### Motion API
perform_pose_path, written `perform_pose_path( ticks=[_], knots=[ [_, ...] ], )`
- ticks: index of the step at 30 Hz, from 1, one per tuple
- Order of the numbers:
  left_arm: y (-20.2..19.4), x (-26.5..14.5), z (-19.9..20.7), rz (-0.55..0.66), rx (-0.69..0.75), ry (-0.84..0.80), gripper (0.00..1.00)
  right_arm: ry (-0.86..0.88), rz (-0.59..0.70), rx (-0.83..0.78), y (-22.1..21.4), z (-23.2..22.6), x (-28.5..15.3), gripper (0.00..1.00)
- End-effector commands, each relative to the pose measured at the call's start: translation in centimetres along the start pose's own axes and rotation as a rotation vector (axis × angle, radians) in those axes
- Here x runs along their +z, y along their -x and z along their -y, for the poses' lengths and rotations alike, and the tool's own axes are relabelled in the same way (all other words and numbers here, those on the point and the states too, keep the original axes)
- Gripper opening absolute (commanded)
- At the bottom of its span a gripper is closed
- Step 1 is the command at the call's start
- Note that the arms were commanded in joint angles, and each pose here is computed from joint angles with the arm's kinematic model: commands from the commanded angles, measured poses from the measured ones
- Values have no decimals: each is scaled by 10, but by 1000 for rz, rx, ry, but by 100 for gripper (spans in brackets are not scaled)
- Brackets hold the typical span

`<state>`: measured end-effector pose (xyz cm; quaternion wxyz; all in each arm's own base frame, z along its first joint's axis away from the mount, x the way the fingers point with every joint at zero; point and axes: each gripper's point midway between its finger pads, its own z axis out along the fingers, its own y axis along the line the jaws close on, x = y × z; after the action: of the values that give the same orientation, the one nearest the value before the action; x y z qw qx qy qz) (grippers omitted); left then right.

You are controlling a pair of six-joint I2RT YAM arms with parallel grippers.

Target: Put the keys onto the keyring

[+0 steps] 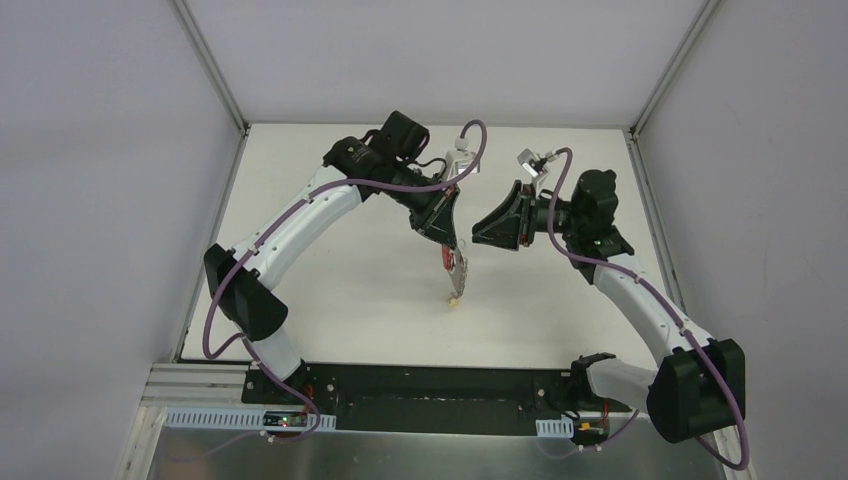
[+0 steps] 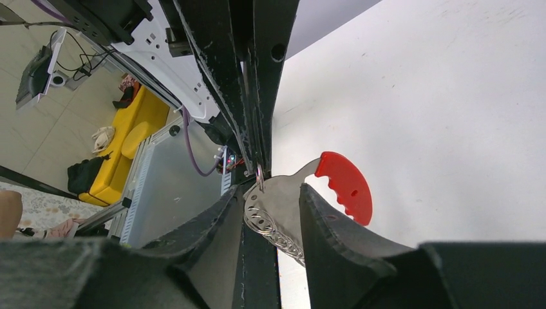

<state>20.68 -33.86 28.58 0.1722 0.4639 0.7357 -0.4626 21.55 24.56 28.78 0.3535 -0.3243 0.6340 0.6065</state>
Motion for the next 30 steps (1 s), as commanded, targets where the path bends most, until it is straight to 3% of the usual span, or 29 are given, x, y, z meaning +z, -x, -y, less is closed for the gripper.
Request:
perform_pose_path(
  ticks=[1,6,14,30],
  knots=[
    [5,-5,16,-2,67,-21,0,31,2,-90,16,-14,3,42],
    [5,-1,17,-13,64,-31,0,31,-22,-81,9,-11,9,44],
    [5,3,18,-21,58,-41,0,65,-53,-70,0,-14,18,35],
    [6,6,12,-27,62,-18,0,92,-76,-71,-7,-17,21,0]
  ],
)
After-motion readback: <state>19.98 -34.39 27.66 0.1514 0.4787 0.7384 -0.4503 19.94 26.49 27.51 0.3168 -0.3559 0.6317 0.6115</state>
